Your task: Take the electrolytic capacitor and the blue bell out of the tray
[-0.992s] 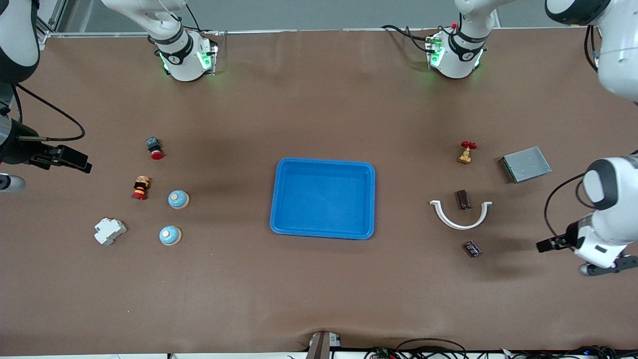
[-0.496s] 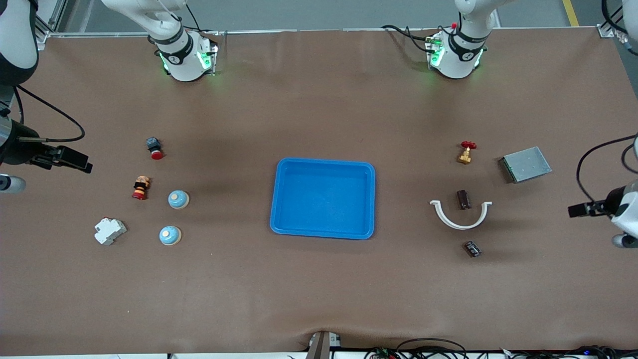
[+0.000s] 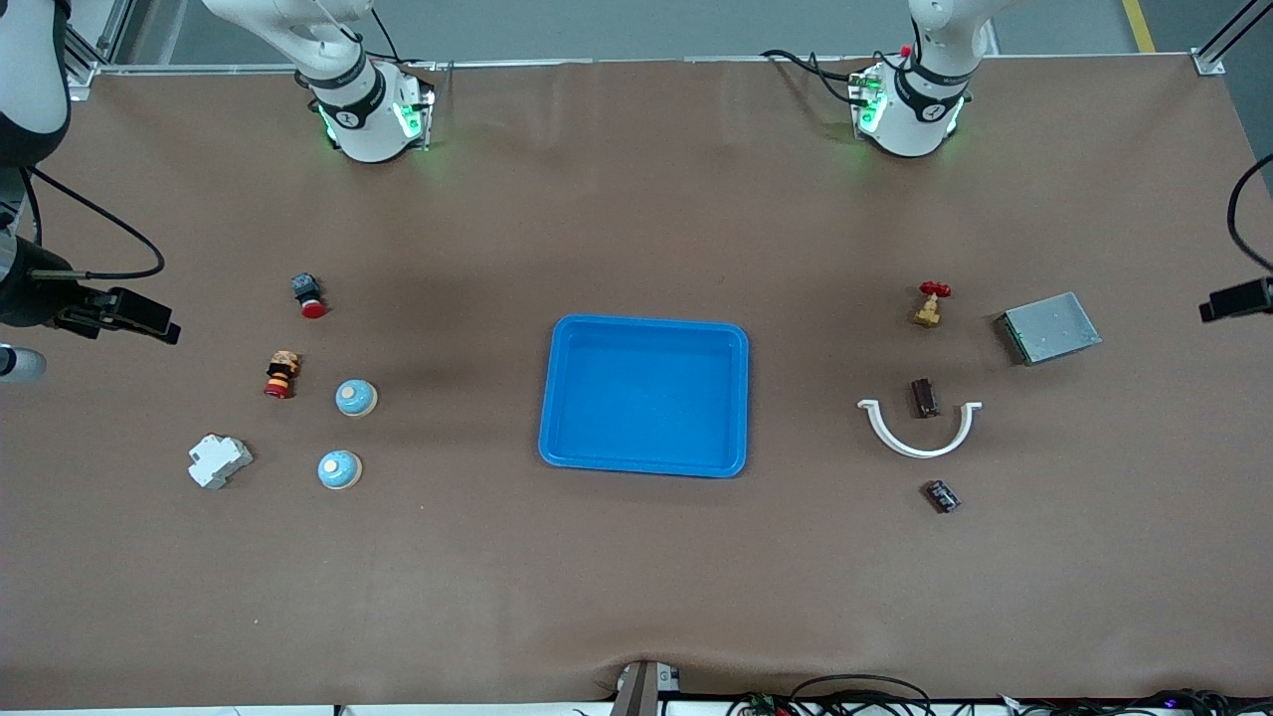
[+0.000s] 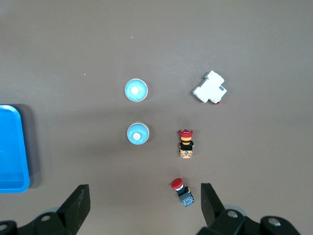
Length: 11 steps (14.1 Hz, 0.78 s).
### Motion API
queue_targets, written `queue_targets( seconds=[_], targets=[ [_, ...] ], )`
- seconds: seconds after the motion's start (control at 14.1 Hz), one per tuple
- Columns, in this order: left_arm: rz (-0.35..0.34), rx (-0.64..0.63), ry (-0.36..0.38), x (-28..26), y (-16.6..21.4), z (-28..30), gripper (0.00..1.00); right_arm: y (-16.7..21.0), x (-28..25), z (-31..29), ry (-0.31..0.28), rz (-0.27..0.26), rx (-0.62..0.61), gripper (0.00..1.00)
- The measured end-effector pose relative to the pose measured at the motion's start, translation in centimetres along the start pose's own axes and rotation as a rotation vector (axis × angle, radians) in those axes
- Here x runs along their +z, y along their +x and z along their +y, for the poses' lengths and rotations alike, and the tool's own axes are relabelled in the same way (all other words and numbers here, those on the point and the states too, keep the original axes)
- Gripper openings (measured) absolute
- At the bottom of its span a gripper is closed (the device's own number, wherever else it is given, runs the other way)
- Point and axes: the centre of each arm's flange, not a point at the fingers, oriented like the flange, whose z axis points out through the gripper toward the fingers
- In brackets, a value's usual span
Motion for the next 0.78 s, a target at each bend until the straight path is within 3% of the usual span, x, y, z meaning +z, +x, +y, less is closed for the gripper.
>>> queue_targets(
  seconds=[0.5, 0.78],
  targets=[
    [0.027, 0.049, -0.089, -3.1, -1.8, 3.9, 1.00, -1.8, -0.1, 0.2, 0.005, 0.028, -0.001, 1.00],
    [0.070, 0.126, -0.061, -4.3, -1.3, 10.2, 1.00, -2.2, -1.6, -0.9, 0.008, 0.062, -0.021, 1.00]
  ],
)
